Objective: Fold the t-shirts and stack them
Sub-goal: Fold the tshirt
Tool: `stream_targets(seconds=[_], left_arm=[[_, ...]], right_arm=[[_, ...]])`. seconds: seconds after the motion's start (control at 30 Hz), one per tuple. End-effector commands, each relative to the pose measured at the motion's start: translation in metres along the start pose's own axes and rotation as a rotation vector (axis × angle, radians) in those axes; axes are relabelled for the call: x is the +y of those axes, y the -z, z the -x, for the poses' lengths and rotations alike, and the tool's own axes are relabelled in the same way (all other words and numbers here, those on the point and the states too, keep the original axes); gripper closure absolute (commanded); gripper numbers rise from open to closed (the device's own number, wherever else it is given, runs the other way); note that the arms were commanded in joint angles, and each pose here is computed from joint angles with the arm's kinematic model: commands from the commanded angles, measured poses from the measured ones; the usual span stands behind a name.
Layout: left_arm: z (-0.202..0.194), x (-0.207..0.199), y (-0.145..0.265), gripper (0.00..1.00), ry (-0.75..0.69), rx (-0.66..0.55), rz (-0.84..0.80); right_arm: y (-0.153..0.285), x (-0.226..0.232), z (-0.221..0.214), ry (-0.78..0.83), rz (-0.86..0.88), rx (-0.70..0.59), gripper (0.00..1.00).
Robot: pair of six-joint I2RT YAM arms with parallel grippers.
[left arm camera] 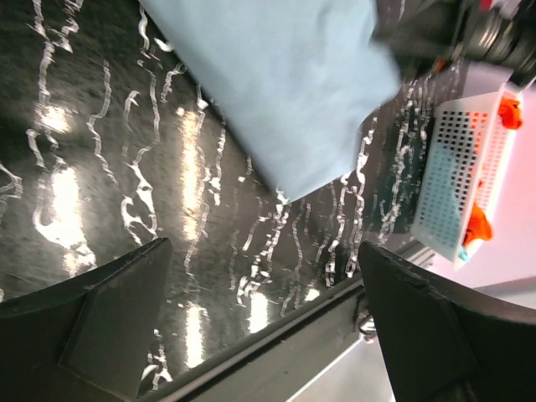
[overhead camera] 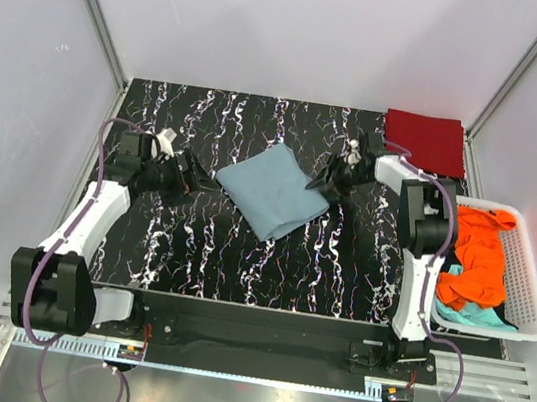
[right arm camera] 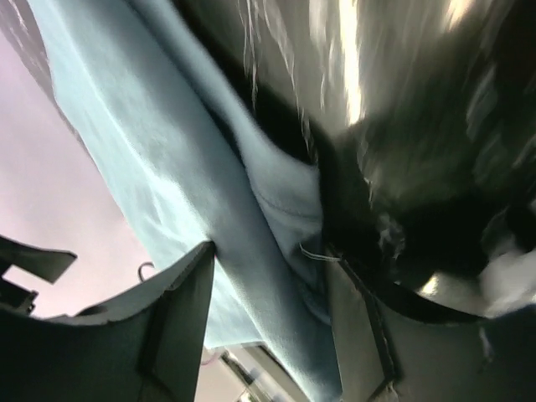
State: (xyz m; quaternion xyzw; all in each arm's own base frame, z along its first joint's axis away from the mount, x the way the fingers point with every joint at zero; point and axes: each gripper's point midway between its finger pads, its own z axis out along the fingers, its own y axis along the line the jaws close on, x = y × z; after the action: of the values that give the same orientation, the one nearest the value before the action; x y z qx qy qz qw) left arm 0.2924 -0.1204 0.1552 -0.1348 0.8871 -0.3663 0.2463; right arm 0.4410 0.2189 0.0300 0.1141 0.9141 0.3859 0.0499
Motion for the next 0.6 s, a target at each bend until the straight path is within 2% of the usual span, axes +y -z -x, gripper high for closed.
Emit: stream_targets(seconds=[0.0, 0.07, 0.1, 0.13, 0.17, 0.2, 0.23, 0.3, 0.33, 0.4, 0.57], left_arm=[[0.003, -0.015, 0.008, 0.01, 0.041, -0.025, -0.014], [0.005, -0.021, 0.012, 0.01, -0.007, -0.059, 0.008], [0.007, -0.025, 0.015, 0.01, -0.044, -0.075, 0.021], [0.009, -0.036, 0.017, 0.01, -0.123, -0.096, 0.030], [0.007, -0.040, 0.019, 0.01, -0.150, -0.096, 0.031], [0.006, -0.045, 0.020, 0.01, -0.171, -0.100, 0.025], [-0.002, -0.054, 0.019, 0.01, -0.193, -0.080, 0.001], [-0.013, -0.067, 0.019, 0.01, -0.213, -0.059, -0.035], [-0.024, -0.078, 0.017, 0.01, -0.221, -0.042, -0.046], [-0.029, -0.089, 0.014, 0.01, -0.247, -0.065, -0.028], [-0.067, -0.127, -0.002, 0.01, -0.358, 0.006, -0.054]], right_arm=[[-0.003, 0.009, -0.052, -0.033, 0.022, 0.014, 0.39], [0.006, 0.022, -0.064, -0.045, 0.035, -0.031, 0.39], [-0.002, 0.017, -0.095, -0.096, 0.016, 0.012, 0.39], [0.006, 0.031, -0.105, -0.088, 0.045, -0.003, 0.39], [0.004, 0.040, -0.112, -0.070, 0.077, -0.019, 0.39], [0.002, 0.031, -0.133, -0.123, 0.059, 0.003, 0.38], [0.011, 0.046, -0.143, -0.094, 0.088, -0.009, 0.37], [0.023, 0.036, -0.156, -0.105, 0.079, -0.029, 0.34], [0.045, 0.043, -0.147, -0.089, 0.111, -0.093, 0.33], [0.064, 0.028, -0.151, -0.086, 0.086, -0.104, 0.31], [0.097, 0.007, -0.167, -0.019, 0.025, -0.114, 0.29]])
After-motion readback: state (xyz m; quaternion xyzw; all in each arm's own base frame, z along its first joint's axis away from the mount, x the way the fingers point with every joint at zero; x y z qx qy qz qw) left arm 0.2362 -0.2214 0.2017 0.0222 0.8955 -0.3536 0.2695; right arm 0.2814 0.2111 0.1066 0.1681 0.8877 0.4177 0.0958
